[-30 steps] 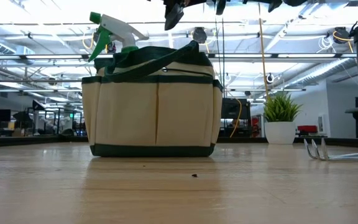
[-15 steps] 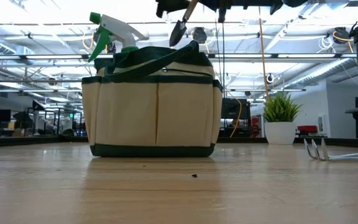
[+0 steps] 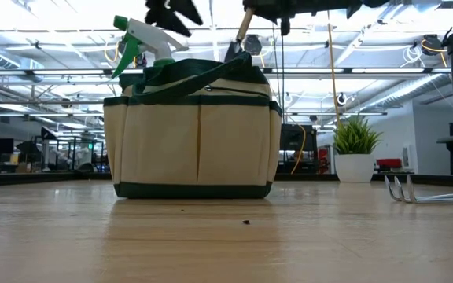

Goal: Pick & Place Garden tools in Gardening bag
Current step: Put the right brown trowel into the white gardening bag

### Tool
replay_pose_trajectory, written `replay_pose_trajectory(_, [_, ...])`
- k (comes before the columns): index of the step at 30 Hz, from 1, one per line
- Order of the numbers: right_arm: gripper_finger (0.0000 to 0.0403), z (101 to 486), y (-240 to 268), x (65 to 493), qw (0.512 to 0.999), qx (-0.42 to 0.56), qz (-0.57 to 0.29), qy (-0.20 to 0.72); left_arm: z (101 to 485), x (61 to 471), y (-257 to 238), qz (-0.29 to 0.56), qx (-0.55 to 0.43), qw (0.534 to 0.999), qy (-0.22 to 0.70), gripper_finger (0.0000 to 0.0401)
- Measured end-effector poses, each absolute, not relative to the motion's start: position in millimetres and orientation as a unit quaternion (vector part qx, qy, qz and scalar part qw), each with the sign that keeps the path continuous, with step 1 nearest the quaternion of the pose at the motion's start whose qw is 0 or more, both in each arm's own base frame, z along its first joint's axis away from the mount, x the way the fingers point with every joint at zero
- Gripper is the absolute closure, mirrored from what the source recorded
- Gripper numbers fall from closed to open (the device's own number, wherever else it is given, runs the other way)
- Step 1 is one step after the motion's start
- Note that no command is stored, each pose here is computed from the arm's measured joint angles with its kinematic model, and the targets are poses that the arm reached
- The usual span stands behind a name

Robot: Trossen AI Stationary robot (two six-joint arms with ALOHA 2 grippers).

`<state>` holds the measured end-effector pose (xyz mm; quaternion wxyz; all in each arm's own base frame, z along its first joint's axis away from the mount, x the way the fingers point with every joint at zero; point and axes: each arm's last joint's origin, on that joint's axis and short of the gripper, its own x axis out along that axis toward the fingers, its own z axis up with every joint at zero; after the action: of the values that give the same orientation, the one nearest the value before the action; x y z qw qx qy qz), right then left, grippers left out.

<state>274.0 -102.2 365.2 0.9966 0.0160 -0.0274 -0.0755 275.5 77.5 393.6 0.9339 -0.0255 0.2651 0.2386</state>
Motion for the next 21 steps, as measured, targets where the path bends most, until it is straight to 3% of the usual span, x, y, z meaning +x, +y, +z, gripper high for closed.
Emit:
replay_pose_trajectory(11, [0.0343, 356, -71, 282, 0.996, 0.037, 0.075, 0.021, 358, 263, 77, 0.273, -0.112, 0.891, 0.346, 0.0093])
replay_pose_trajectory(21, [0.0343, 352, -51, 285, 0.988, 0.048, 0.137, 0.046, 320, 263, 76, 0.283, -0.163, 0.886, 0.328, 0.0093])
